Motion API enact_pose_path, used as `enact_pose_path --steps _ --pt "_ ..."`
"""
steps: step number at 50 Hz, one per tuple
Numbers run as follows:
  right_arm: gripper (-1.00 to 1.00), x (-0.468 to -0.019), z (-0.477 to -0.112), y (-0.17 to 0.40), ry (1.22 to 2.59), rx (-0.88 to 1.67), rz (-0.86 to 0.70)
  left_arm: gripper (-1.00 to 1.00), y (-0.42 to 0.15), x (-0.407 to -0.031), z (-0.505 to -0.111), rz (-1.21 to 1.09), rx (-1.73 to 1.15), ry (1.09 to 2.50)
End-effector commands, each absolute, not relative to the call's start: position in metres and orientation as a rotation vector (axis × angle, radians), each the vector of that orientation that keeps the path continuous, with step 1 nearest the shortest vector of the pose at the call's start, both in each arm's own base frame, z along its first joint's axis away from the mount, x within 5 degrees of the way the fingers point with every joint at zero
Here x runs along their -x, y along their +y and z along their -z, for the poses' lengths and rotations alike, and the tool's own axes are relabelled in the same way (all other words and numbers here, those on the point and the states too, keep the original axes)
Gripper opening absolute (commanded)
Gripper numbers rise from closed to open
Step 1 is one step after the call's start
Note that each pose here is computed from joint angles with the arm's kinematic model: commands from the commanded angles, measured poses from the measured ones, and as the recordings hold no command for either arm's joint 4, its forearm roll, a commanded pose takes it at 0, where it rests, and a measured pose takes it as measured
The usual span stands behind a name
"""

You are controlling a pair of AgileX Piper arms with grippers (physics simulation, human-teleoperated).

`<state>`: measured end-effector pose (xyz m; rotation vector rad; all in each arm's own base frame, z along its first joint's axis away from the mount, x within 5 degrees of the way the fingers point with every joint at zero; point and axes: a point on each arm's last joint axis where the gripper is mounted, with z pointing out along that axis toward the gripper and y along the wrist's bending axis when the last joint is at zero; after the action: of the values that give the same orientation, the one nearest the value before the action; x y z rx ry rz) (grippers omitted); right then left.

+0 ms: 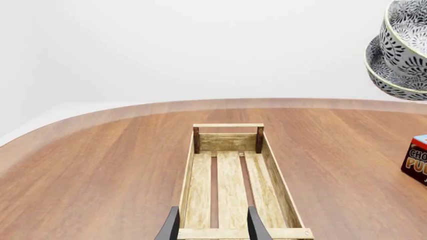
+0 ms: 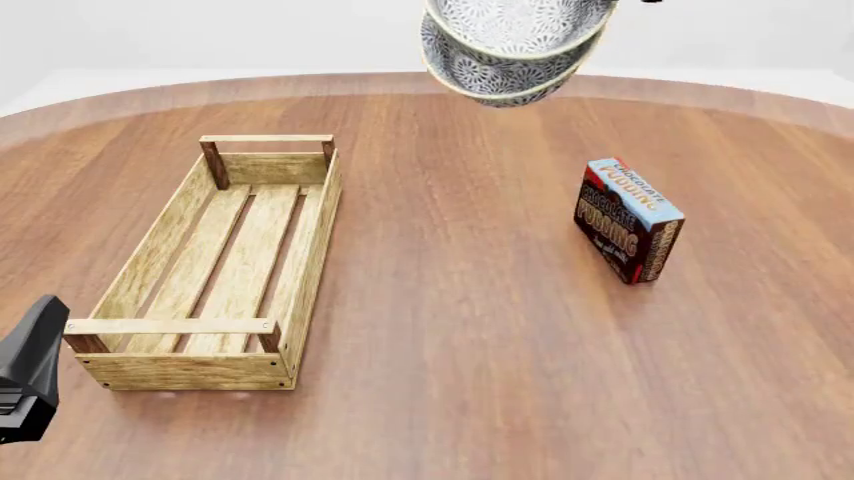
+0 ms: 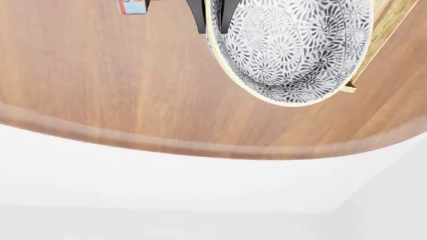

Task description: Stack the left bowl on the right bowl and place them in the tray.

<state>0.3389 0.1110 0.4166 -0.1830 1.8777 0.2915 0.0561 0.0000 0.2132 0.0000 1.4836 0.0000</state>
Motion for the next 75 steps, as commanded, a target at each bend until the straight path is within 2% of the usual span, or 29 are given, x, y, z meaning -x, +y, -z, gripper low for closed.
enact_pose_path --steps 1,36,50,60,75 --pt "-1.00 -0.384 -0.419 0.162 1.841 0.231 -0.384 1.00 0.000 -0.056 -0.213 0.000 0.000 1.484" --pt "-1.00 -0.433 -0.376 0.276 1.815 0.290 -0.579 1.00 0.000 -0.056 -0.213 0.000 0.000 1.484" --pt "-1.00 -0.433 -0.369 0.315 1.792 0.317 -0.650 1.00 0.000 -0.056 -0.213 0.000 0.000 1.484" --pt "-1.00 -0.433 -0.338 0.349 1.809 0.343 -0.697 1.00 0.000 -0.056 -0.213 0.000 0.000 1.484" --pt "-1.00 -0.422 -0.314 0.377 1.797 0.378 -0.747 1.00 0.000 -0.056 -0.213 0.000 0.000 1.484"
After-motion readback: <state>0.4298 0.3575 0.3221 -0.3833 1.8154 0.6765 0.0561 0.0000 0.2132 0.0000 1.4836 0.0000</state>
